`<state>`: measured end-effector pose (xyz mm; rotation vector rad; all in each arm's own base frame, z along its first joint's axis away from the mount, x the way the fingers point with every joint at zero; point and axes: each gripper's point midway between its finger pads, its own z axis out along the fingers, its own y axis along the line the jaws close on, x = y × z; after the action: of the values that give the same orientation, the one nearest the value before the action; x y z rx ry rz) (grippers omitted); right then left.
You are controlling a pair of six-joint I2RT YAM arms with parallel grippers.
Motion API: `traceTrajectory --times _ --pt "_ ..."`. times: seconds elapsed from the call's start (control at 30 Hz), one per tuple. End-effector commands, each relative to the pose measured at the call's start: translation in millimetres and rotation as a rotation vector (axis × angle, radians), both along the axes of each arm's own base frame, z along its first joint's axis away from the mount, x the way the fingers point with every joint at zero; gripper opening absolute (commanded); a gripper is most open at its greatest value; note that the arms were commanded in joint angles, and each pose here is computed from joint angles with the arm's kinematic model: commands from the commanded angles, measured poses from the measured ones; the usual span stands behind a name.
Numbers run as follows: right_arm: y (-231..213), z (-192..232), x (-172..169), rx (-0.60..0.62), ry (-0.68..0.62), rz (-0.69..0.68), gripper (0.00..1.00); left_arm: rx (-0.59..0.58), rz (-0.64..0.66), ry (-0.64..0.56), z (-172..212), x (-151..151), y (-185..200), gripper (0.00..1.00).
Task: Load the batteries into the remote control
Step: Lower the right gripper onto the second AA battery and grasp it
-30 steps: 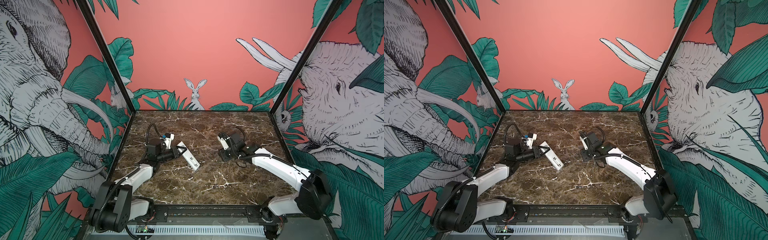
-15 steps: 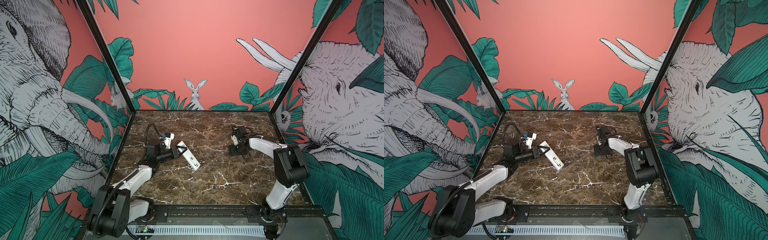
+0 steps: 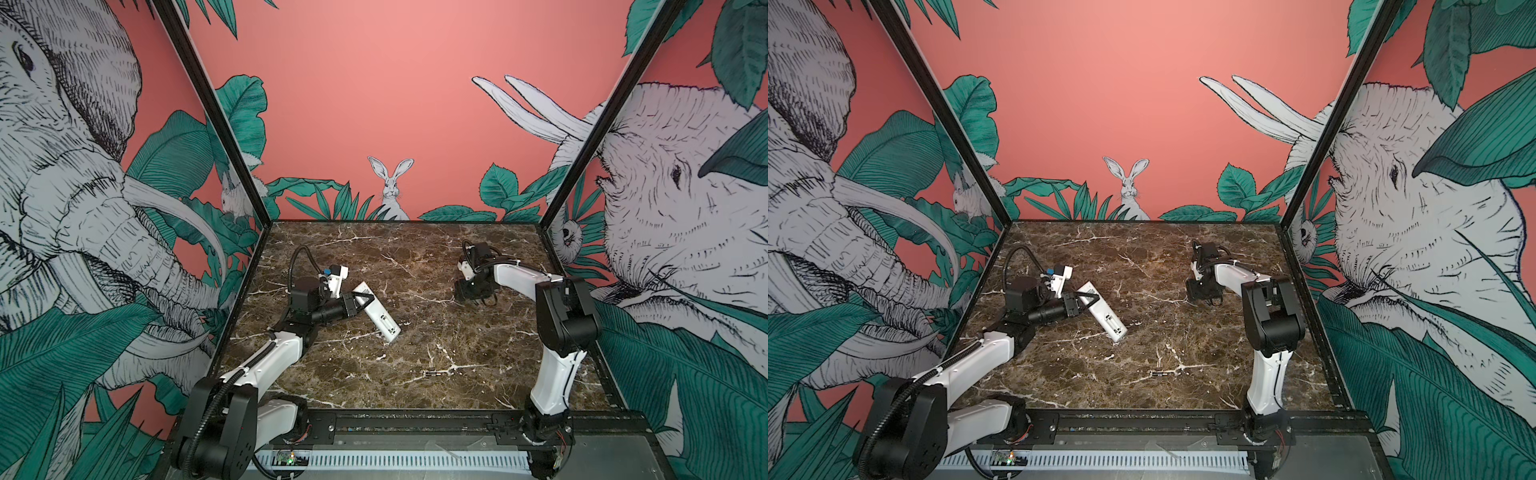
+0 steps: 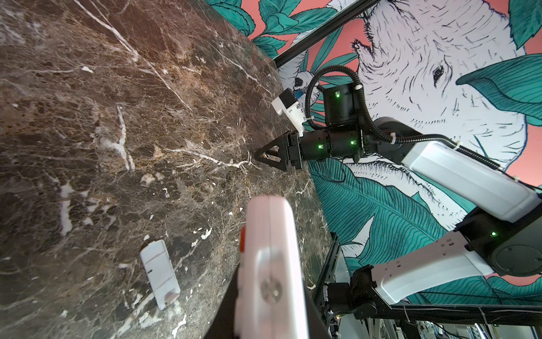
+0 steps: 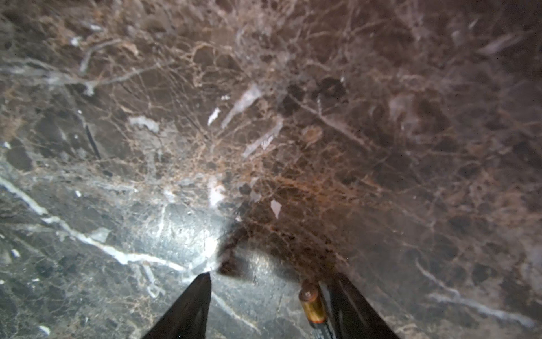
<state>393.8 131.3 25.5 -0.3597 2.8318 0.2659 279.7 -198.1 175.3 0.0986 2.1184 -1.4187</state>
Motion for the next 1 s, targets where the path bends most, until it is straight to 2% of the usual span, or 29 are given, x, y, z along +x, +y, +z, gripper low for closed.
traceTrajectory --times 0.0,0.2,0.3,0.53,0.8,0.97 --pt "12 -10 -21 0.060 0.066 0.044 0.62 -0.013 -0.010 -0.064 20 3 0 0.00" --pt "55 1 -69 0.175 0.180 0.258 0.59 -0.018 -0.016 -0.057 18 5 -2 0.00" --pt "58 10 -89 0.169 0.197 0.268 0.59 -0.021 -0.015 -0.049 16 6 -2 0.00" --pt "44 36 -96 0.186 0.076 0.108 0.63 -0.033 -0.021 -0.051 17 10 -4 0.00" --pt "28 35 -93 0.246 0.083 -0.193 0.74 -0.037 -0.018 -0.053 19 9 -3 0.00" --pt "19 24 -101 0.258 0.142 -0.417 0.77 -0.035 -0.011 -0.055 19 7 -2 0.00"
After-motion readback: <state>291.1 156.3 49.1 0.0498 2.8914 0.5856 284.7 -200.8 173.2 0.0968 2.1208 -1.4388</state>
